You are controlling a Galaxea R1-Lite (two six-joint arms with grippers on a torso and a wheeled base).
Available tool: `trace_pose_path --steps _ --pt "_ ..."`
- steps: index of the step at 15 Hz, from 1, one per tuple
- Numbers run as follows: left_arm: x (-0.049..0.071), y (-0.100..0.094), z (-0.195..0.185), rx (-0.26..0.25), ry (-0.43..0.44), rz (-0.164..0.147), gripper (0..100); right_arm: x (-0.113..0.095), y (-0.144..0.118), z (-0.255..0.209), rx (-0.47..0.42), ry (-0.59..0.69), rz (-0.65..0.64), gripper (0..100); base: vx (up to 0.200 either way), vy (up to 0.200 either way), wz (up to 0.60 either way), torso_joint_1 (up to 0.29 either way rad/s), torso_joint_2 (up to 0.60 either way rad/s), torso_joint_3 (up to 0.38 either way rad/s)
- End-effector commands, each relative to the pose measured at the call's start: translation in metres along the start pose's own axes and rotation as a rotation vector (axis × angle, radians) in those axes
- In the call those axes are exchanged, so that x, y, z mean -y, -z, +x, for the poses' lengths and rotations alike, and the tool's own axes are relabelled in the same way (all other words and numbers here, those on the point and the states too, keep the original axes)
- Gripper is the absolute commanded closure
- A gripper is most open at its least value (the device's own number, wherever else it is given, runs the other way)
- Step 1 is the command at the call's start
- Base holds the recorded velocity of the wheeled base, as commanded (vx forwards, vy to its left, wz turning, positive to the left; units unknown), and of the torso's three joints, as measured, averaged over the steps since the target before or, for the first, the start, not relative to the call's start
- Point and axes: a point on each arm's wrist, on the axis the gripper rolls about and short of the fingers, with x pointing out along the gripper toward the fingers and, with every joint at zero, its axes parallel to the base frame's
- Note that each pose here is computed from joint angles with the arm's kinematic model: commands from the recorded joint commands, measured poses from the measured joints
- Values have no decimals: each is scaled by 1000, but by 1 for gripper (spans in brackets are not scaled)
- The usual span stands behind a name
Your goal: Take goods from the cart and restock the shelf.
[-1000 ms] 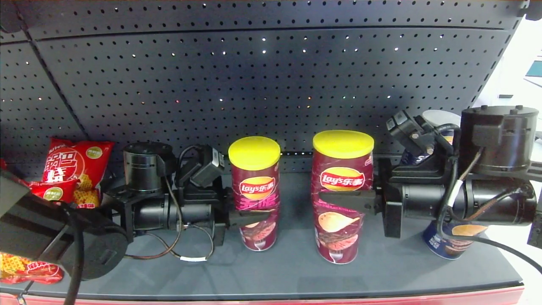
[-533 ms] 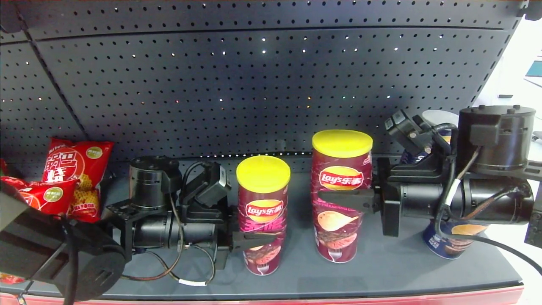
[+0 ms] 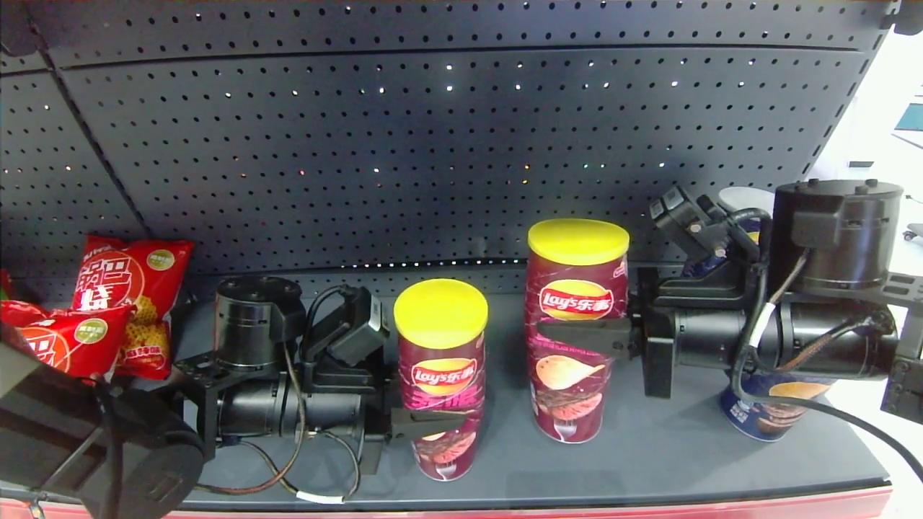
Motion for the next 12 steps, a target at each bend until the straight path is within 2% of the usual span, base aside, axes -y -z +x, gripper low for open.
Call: trace_pose_path --steps 1,5,6,12 --pt "3 2 -2 -6 2 -7 100 0 0 0 -1 -1 0 100 0 0 0 0 0 0" --pt "11 10 -7 -28 8 -31 100 0 1 0 -2 -1 1 100 0 0 0 0 0 0" --pt "13 11 -8 -31 8 -35 0 0 1 0 -2 -1 1 100 0 0 0 0 0 0" --pt "13 11 -14 -32 -11 -40 0 -1 1 -1 -1 -1 0 100 0 0 0 0 0 0"
